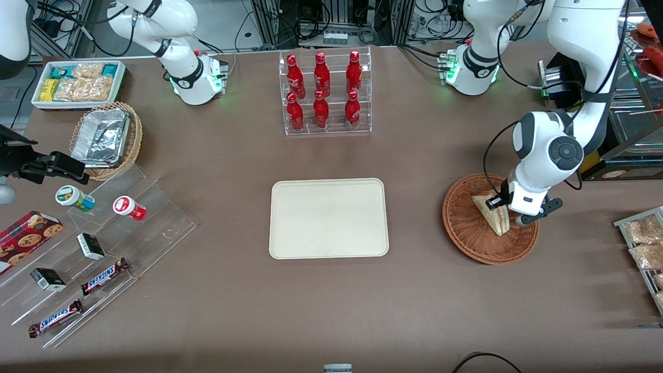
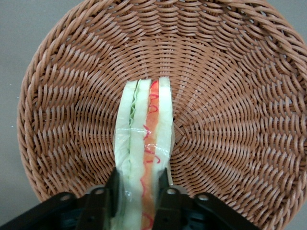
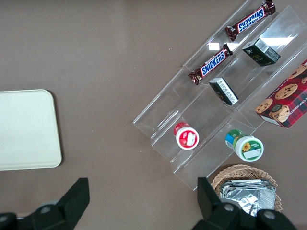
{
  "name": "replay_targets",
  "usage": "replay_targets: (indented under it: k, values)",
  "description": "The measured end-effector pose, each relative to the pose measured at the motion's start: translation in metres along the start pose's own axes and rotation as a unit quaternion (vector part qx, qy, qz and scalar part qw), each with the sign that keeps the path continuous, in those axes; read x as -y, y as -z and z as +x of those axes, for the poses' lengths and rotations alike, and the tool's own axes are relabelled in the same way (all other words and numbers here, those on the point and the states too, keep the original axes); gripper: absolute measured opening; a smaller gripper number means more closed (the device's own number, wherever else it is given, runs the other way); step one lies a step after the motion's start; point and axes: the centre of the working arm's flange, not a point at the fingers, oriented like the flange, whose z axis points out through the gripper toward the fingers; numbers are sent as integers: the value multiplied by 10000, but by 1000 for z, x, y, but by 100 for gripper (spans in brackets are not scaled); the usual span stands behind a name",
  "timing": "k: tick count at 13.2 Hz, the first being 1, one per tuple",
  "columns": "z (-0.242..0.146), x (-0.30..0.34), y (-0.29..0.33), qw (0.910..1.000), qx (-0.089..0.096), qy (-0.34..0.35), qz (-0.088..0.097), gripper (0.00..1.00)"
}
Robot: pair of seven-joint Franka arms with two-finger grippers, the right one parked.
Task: Place sandwich from basket to tray
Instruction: 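Lift the sandwich and carry it over the white tray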
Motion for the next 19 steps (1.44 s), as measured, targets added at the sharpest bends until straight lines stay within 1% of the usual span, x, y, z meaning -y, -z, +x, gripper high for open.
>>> replay_targets:
  k: [1, 2, 5, 7, 8, 10, 11, 12, 14, 16, 19]
  values:
    - [-1, 1, -1, 10000, -9, 14, -5, 21]
    - [0, 2, -1, 10000, -20, 20, -12, 18]
    - [1, 2, 1, 10000, -44, 39, -31, 17]
    - [5, 1, 10, 9999, -106, 49, -65, 17]
    - [9, -1, 18, 10000, -63, 50, -38, 15]
    - [21, -9, 49, 9998, 165, 69, 100, 14]
    - [27, -17, 69, 9996, 220, 111, 134, 14]
    - [29, -28, 86, 9996, 229, 105, 136, 14]
    - [18, -64, 110, 9997, 187, -118, 96, 14]
    - [-6, -101, 116, 9988, 157, -458, 70, 14]
    - [-44, -159, 125, 9940, 62, -1089, -5, 14]
